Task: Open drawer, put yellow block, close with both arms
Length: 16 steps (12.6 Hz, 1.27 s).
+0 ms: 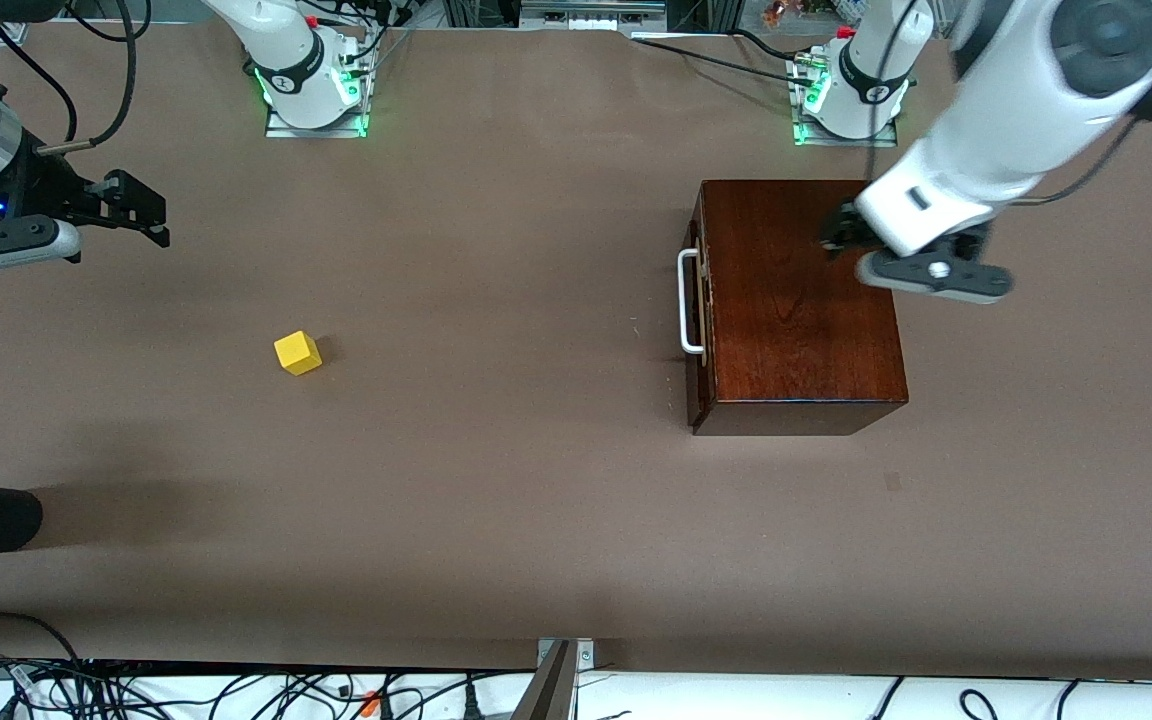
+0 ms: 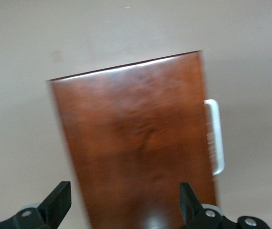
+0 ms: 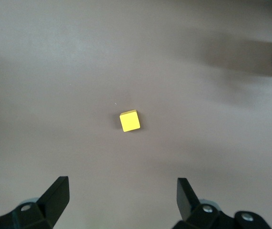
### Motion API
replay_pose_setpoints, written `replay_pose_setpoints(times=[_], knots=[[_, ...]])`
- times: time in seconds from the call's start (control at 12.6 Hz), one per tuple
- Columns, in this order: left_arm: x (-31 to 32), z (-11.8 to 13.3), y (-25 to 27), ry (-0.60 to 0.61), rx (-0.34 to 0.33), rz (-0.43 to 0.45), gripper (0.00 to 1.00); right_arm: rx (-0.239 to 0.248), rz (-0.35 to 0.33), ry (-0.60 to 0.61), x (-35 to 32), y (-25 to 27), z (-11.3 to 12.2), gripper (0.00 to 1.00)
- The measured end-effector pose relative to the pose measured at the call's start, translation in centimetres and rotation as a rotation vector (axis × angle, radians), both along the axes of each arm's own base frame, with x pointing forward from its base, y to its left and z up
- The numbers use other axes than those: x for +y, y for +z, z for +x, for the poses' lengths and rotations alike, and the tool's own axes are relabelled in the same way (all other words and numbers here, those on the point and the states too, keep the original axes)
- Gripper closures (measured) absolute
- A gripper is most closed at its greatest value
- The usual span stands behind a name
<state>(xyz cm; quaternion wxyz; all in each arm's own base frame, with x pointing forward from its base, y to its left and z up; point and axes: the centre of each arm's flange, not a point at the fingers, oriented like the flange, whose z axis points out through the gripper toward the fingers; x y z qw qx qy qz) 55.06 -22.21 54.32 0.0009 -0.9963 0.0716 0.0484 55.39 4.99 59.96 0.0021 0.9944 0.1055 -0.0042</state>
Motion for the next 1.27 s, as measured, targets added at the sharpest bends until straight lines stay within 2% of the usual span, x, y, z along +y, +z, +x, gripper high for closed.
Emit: replay_pose_setpoints(times=[0.16, 0.47, 0.95, 1.27], knots=[[-6.9, -0.2, -3.0, 0.040, 0.004, 0.014, 0.00, 0.000, 0.000, -0.001, 0.0, 0.0, 0.0, 0.00], [-18.9, -2.8, -9.5, 0.030, -0.104, 0.088, 0.00, 0.000, 0.000, -0.002, -0.1, 0.0, 0.0, 0.00], [-24.7, -5.4, -20.0, 0.067, -0.102, 0.213, 0.00, 0.001, 0.000, -0.004, -0.2, -0.1, 0.1, 0.00], [-25.0, -5.9, -22.3, 0.079, -0.093, 0.262, 0.00, -0.003, 0.001, -0.004, -0.2, -0.2, 0.2, 0.00]])
